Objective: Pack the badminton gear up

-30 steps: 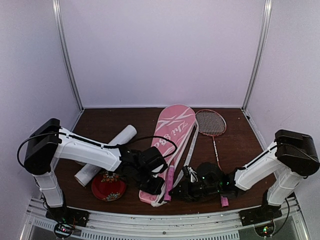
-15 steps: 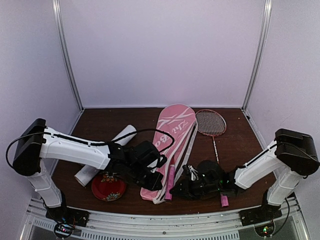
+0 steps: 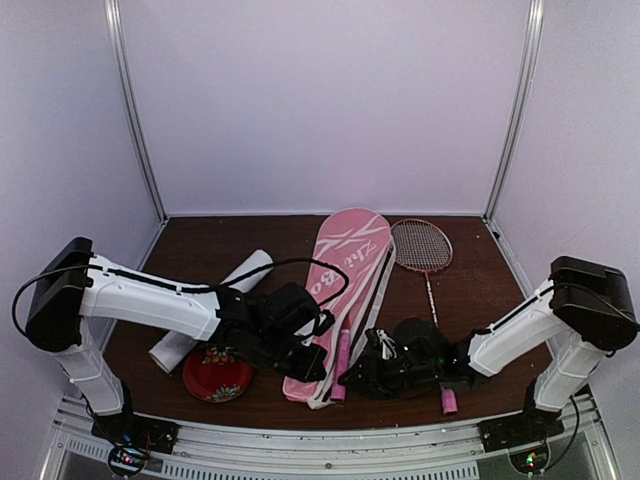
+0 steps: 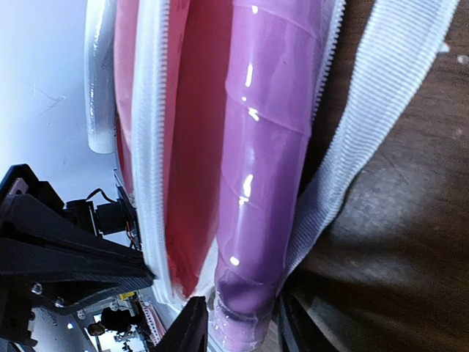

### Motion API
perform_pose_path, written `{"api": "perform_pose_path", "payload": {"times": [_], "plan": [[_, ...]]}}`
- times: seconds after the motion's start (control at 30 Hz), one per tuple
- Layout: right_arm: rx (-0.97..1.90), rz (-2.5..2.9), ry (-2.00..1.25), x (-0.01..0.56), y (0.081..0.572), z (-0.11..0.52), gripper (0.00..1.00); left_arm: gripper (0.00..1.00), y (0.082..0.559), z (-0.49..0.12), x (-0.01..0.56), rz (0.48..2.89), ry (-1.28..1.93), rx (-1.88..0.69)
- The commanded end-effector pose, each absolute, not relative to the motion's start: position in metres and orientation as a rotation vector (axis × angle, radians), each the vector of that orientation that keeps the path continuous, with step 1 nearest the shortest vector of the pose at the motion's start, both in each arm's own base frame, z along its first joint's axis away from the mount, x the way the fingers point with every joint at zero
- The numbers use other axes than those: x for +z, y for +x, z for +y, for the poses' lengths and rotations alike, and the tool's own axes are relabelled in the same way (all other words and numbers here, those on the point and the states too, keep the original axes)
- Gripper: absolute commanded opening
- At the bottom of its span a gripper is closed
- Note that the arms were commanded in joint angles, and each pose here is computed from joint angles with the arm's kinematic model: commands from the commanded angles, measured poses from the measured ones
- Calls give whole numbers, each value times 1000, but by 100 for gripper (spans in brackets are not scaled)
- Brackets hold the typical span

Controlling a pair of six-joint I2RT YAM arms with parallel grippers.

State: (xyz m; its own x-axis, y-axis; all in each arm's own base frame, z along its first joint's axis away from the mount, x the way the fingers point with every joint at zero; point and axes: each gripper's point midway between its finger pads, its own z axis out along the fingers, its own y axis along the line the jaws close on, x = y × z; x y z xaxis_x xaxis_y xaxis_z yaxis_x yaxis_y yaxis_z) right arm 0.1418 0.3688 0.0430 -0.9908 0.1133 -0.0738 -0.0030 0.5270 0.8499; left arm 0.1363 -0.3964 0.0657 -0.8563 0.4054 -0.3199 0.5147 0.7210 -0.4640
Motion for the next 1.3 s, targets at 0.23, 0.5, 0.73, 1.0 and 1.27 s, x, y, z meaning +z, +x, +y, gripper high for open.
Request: {"api": "perform_pose_path", "payload": {"times": [0.23, 0.5, 0.73, 1.0, 1.27], "plan": [[1563, 2584, 94, 53, 145, 380, 30, 0, 134, -412, 71, 2687, 754, -929], [1722, 2420, 106, 86, 153, 389, 25, 0, 131, -414, 73, 2678, 768, -963], [1670, 2417, 92, 84, 161, 395, 16, 0, 127, -418, 81, 2645, 785, -1029], [1757, 2396, 146, 75, 166, 406, 3, 0, 123, -426, 95, 2598, 794, -1130], [1780, 2272, 96, 111, 175, 409, 2, 0, 121, -429, 102, 2582, 788, -1177]]}}
